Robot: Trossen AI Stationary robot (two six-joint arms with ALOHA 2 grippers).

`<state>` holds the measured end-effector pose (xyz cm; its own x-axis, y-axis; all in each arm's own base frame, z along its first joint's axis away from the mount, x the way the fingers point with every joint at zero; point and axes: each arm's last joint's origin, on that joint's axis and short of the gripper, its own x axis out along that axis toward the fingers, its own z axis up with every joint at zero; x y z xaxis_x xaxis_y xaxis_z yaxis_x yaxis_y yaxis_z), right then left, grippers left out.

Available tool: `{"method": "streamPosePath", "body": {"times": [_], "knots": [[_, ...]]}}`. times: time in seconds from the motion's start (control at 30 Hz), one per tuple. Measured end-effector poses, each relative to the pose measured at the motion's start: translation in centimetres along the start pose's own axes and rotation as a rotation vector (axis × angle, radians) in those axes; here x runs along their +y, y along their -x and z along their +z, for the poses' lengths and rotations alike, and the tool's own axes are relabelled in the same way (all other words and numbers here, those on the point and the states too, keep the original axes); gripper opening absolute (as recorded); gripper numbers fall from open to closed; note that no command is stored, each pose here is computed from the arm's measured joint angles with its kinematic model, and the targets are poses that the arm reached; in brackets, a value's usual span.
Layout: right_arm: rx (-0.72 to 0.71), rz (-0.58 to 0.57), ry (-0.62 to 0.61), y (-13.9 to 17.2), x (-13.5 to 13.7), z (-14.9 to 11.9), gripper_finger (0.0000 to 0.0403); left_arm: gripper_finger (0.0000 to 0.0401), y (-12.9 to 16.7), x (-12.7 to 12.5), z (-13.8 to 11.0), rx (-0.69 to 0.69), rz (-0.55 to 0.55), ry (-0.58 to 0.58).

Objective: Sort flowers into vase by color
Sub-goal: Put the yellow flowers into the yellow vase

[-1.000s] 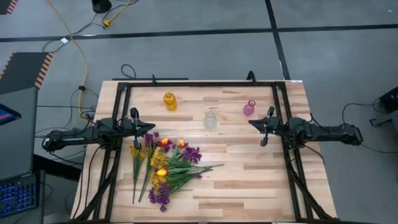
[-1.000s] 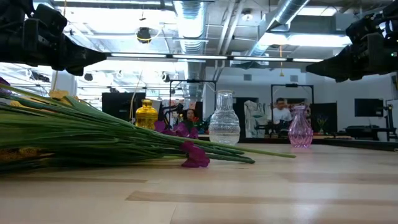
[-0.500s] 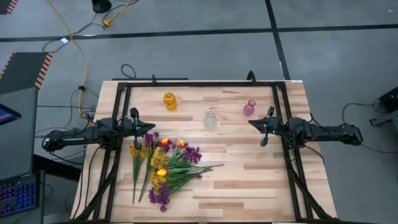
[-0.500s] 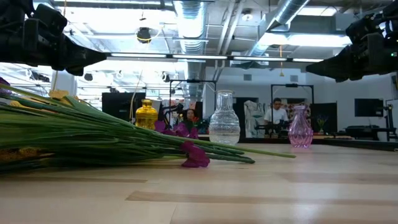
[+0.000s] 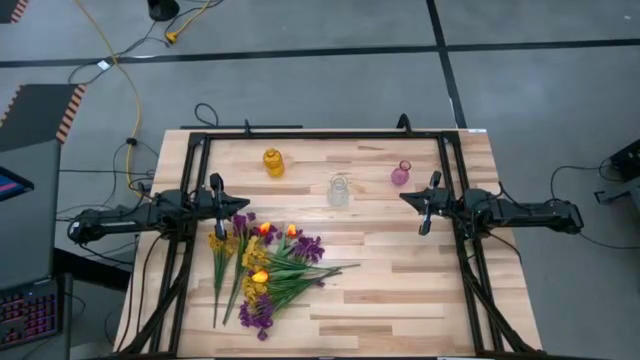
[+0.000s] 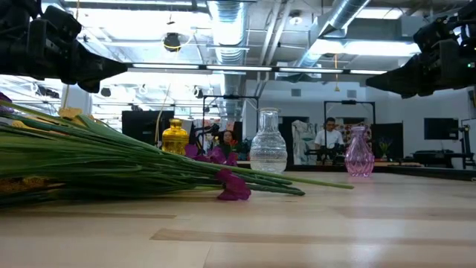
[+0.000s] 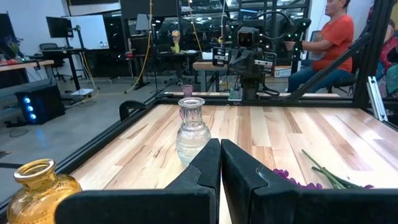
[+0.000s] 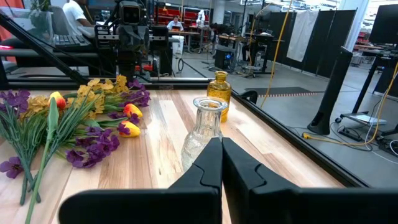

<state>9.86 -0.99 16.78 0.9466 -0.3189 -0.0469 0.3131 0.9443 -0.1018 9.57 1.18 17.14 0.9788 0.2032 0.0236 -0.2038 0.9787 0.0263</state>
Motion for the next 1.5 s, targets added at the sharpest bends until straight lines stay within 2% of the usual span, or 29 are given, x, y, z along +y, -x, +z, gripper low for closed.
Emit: {"method": "streamPosePath", "body": {"times": [0.6,0.8,0.93,1.1,1.23,1.4,1.5], "knots": [[0.0,0.0,0.0,0.0,0.0,0.0,0.0031,0.001,0.0,0.0,0.0,0.0,0.001,0.132],[0.0,0.0,0.0,0.0,0.0,0.0,0.0031,0.0064,0.0,0.0,0.0,0.0,0.007,0.175],[0.0,0.0,0.0,0.0,0.0,0.0,0.0031,0.0115,0.0,0.1,0.0,-0.004,0.021,0.216],[0.0,0.0,-0.001,0.0,0.0,0.0,0.0031,0.0185,0.0,0.3,0.1,-0.02,0.093,0.234],[0.0,0.0,-0.001,0.0,0.0,0.0,0.0039,0.0231,0.0,0.3,0.1,-0.021,0.084,0.28],[0.0,0.0,-0.002,0.0,0.0,0.0,0.0051,0.0248,0.0,0.2,0.6,-0.063,0.041,0.355],[0.0,0.0,-0.002,0.0,0.0,0.0,0.0051,0.0247,-0.1,0.1,1.4,-0.104,0.007,0.341]]}}
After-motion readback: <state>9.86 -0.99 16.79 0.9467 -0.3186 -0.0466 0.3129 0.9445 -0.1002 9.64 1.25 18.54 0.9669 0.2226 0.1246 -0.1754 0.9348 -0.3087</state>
